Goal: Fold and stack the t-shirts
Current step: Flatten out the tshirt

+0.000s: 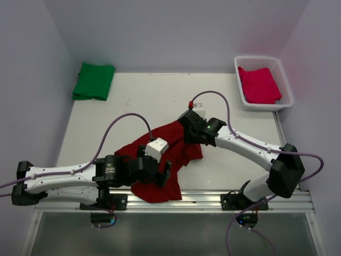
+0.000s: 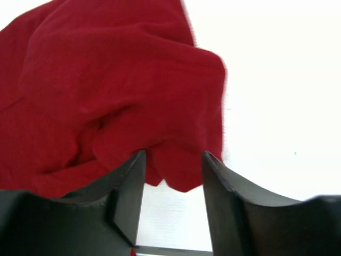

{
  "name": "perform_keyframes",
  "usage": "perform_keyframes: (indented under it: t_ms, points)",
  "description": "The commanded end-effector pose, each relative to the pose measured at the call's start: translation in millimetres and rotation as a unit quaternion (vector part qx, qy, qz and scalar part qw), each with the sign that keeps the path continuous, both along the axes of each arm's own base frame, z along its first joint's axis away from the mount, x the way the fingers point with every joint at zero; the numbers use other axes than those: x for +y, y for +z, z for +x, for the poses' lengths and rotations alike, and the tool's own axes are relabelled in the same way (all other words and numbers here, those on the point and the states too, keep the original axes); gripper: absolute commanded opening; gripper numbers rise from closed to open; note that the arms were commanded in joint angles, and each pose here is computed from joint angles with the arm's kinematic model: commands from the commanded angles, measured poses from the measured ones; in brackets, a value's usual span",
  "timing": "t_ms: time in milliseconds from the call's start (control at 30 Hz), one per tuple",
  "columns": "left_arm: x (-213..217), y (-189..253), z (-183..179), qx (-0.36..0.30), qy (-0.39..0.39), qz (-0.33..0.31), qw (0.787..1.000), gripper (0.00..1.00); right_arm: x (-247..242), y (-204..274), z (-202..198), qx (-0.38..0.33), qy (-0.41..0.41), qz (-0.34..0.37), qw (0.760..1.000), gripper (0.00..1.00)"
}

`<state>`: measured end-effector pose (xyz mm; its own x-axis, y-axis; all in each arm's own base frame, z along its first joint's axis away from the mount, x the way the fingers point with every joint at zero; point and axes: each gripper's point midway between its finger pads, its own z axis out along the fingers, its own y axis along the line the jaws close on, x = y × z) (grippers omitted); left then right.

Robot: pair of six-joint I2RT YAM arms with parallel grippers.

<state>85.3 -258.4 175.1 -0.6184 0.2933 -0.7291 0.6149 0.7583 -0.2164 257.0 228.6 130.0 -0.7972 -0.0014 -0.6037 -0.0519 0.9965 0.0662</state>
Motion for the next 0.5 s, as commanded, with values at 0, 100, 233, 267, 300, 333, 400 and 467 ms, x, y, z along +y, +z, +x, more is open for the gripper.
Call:
perform_keyframes:
  t_ms: [0, 100, 233, 267, 300, 333, 400, 467]
  points:
    - [52, -12, 43, -0.056, 0.178, 0.066, 0.98, 1.0, -32, 19, 6, -0.036, -0.072, -0.028, 0.996, 0.54]
    - [66, -25, 53, -0.067, 0.229, 0.095, 0.966, 1.0, -8, 21, 4, -0.037, 0.003, 0.01, 0.999, 0.55]
    - [83, -53, 70, -0.067, 0.285, 0.1, 0.951, 1.0, 41, 12, -8, 0.014, 0.118, 0.072, 0.99, 0.52]
    - [80, -52, 76, -0.064, 0.298, 0.07, 0.95, 1.0, 50, 10, -10, 0.024, 0.139, 0.077, 0.987, 0.51]
    - [82, -55, 79, -0.063, 0.308, 0.058, 0.947, 1.0, 65, 0, -12, 0.049, 0.169, 0.083, 0.981, 0.46]
    - [93, -67, 84, -0.061, 0.326, 0.061, 0.941, 1.0, 73, -2, -13, 0.06, 0.184, 0.09, 0.977, 0.44]
    - [89, -62, 93, -0.057, 0.342, 0.012, 0.938, 1.0, 91, -11, -14, 0.082, 0.21, 0.107, 0.968, 0.36]
    - [91, -63, 99, -0.058, 0.35, -0.009, 0.935, 1.0, 99, -15, -12, 0.086, 0.217, 0.115, 0.966, 0.36]
